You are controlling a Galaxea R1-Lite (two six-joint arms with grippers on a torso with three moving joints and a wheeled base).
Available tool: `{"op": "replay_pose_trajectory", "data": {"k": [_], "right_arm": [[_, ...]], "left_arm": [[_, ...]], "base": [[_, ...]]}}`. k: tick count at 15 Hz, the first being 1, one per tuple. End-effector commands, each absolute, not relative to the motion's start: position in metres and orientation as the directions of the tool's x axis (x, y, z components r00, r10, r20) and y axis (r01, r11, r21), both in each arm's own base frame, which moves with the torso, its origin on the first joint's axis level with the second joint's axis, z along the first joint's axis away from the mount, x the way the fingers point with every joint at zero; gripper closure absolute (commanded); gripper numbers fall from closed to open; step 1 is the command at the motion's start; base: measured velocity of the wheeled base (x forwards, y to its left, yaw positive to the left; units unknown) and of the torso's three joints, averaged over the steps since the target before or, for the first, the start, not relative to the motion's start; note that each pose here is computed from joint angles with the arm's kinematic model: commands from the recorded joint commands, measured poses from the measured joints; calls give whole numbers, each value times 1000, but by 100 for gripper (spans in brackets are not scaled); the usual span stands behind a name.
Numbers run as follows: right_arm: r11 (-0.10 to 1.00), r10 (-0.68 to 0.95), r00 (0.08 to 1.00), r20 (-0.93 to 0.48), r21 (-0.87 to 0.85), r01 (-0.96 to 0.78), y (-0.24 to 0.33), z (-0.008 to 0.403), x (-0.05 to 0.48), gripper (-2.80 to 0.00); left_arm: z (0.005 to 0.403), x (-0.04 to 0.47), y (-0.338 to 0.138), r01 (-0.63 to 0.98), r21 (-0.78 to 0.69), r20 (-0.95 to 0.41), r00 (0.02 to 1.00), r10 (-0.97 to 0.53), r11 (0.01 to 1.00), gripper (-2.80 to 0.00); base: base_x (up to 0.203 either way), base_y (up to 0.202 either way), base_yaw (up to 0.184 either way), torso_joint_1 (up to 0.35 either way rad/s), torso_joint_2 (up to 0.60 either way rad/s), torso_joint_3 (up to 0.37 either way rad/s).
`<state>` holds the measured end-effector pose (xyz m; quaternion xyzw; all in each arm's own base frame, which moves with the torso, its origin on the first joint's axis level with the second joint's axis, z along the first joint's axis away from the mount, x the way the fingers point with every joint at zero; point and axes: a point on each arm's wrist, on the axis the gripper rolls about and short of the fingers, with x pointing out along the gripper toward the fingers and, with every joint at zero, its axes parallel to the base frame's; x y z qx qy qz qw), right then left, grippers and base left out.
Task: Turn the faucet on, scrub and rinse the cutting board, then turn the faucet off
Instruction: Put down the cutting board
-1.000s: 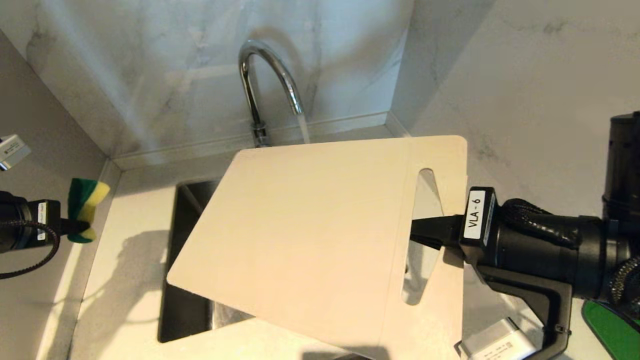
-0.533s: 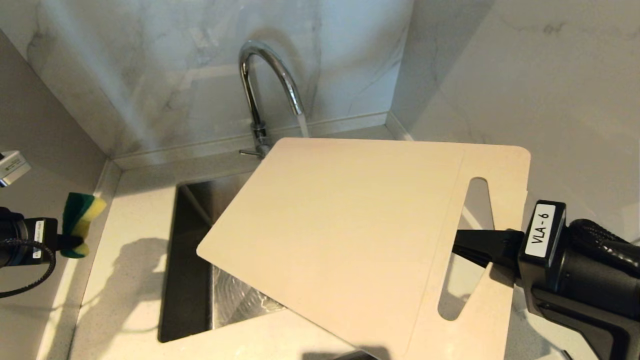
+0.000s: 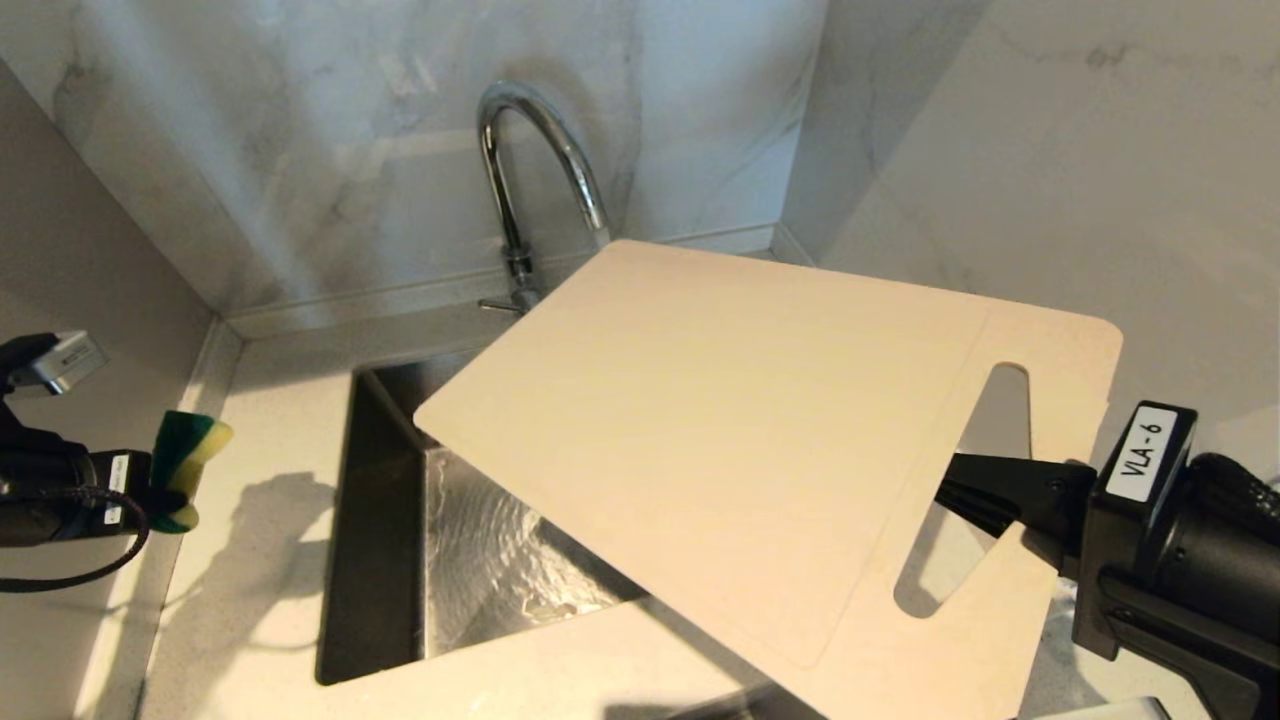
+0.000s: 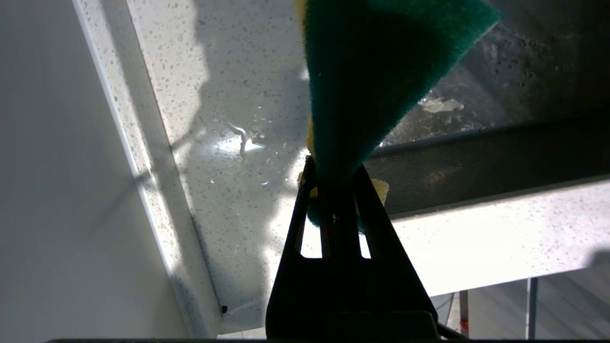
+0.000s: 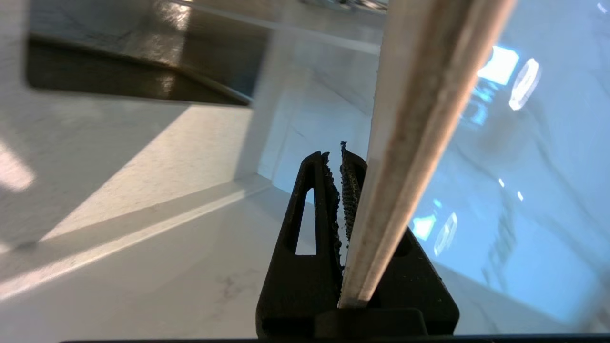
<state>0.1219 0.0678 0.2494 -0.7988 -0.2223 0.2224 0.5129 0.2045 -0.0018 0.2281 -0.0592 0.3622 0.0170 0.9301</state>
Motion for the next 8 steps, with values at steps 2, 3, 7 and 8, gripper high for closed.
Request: {"op": "replay_pose_trajectory", "data": {"k": [2, 3, 7, 8], "right_arm": [[-340, 583, 808, -83, -928, 149, 66, 247, 120, 0], [-338, 579, 811, -80, -929, 150, 66, 247, 119, 0], [-318, 534, 842, -74, -941, 119, 58, 246, 119, 0], [-308, 529, 845, -80, -946, 103, 56, 244, 119, 0]], "left_arm": [[217, 216, 4, -104, -100, -714, 700, 1, 990, 0], [217, 217, 6, -112, -100, -715, 699, 7, 989, 0], [219, 220, 9, -130, -97, -711, 703, 22, 987, 0], [219, 221, 9, -131, -96, -712, 702, 24, 987, 0]], "base": [[0, 0, 0, 0, 0, 0], [0, 0, 0, 0, 0, 0], [0, 0, 0, 0, 0, 0], [0, 0, 0, 0, 0, 0]]}}
